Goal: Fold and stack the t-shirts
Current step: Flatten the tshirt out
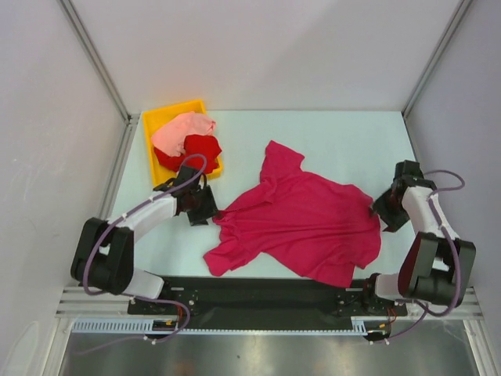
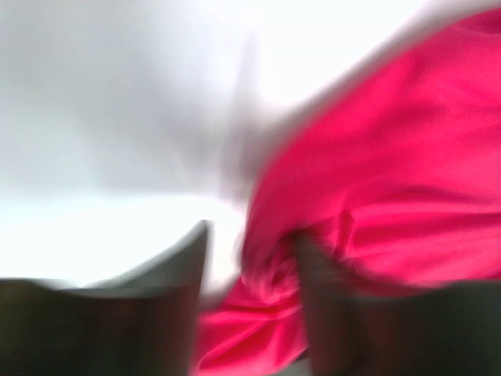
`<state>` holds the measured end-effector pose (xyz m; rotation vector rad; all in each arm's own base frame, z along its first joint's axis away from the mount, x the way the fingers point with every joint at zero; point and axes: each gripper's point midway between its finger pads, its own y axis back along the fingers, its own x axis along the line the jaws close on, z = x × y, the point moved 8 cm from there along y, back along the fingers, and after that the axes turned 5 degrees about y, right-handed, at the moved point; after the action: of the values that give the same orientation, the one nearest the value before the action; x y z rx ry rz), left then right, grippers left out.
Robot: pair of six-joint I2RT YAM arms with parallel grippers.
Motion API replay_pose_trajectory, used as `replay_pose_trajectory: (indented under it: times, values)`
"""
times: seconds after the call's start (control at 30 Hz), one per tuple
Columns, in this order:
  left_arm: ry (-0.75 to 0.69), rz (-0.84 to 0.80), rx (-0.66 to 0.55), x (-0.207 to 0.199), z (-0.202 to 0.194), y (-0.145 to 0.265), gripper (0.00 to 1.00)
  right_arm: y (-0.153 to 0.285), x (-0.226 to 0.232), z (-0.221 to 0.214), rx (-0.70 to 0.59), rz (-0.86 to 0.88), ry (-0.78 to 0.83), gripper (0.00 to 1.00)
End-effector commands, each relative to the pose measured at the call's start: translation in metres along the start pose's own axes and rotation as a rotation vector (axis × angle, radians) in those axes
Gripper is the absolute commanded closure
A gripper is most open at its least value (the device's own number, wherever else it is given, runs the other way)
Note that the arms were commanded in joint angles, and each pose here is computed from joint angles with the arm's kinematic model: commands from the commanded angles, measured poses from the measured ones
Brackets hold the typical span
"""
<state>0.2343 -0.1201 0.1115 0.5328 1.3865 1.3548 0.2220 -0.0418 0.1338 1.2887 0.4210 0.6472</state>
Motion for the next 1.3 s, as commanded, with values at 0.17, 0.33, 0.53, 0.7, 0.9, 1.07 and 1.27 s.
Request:
replay_pose_trajectory:
  times: [0.17, 0.33, 0.53, 0.7, 0.9, 1.07, 1.27]
  values:
    - [-0.045, -0.166, -0.040, -0.009, -0.009, 0.038, 0.26, 0.098, 0.117, -0.028, -0.306, 0.351, 0.625, 0.02]
    - [-0.011, -0.225, 0.036, -0.018, -0.015, 0.035, 0.43, 0.095, 0.202, -0.083, -0.075, 0.662, 0.717, 0.12]
    - [0.026, -0.205, 0.000, -0.019, -0.014, 0.035, 0.37, 0.061, 0.252, -0.131, 0.094, 0.747, 0.714, 0.30]
    - [0.022, -0.152, -0.046, -0.020, -0.006, 0.043, 0.46, 0.038, 0.270, -0.151, 0.156, 0.699, 0.699, 0.59]
    - [-0.010, -0.095, -0.091, -0.014, -0.002, 0.052, 0.50, 0.027, 0.275, -0.155, 0.161, 0.700, 0.705, 0.44]
    - [-0.034, -0.057, -0.096, -0.010, -0.001, 0.053, 0.53, 0.024, 0.281, -0.163, 0.172, 0.682, 0.715, 0.38]
    - [-0.057, -0.009, -0.097, -0.008, 0.002, 0.053, 0.57, 0.013, 0.295, -0.169, 0.186, 0.595, 0.739, 0.42]
